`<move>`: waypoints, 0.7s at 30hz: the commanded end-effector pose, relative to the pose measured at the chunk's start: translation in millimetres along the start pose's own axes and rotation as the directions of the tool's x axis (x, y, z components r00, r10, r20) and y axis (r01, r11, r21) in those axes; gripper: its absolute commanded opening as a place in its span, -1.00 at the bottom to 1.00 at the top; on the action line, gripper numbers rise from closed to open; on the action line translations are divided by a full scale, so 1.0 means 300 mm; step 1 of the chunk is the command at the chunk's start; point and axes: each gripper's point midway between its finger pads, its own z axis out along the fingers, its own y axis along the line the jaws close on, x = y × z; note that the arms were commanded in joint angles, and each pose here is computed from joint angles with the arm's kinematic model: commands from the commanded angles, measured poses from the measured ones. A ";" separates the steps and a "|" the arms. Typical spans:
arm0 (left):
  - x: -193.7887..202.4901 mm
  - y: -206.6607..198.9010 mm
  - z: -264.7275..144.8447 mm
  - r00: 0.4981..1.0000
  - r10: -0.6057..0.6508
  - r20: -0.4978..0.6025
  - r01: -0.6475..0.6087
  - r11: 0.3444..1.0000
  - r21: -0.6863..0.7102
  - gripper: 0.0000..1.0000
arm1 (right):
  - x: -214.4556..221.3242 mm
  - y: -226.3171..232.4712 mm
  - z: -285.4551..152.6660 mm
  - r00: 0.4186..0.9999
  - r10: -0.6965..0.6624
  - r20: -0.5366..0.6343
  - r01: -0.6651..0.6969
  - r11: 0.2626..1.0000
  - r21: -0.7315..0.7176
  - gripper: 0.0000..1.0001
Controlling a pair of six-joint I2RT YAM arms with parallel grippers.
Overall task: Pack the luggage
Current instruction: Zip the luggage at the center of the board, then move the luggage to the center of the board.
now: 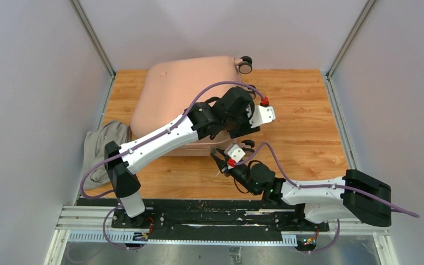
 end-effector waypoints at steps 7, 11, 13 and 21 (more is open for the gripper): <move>-0.188 0.032 -0.226 0.942 -0.124 0.311 0.111 0.992 0.059 0.28 | 0.037 -0.185 -0.160 0.961 0.271 -0.044 -0.257 0.944 0.209 0.46; -0.191 0.022 -0.252 0.937 -0.191 0.294 0.149 0.976 0.160 1.00 | 0.081 -0.263 -0.260 0.939 0.340 -0.051 -0.311 0.903 0.298 0.48; -0.186 0.017 -0.278 0.932 -0.228 0.281 0.166 0.959 0.228 1.00 | 0.094 -0.302 -0.299 0.937 0.343 -0.057 -0.303 0.885 0.352 0.51; 0.022 0.387 -0.450 0.872 -0.434 0.226 0.423 0.901 0.095 1.00 | 0.076 -0.504 -0.342 0.909 0.403 -0.103 -0.277 0.771 0.573 0.79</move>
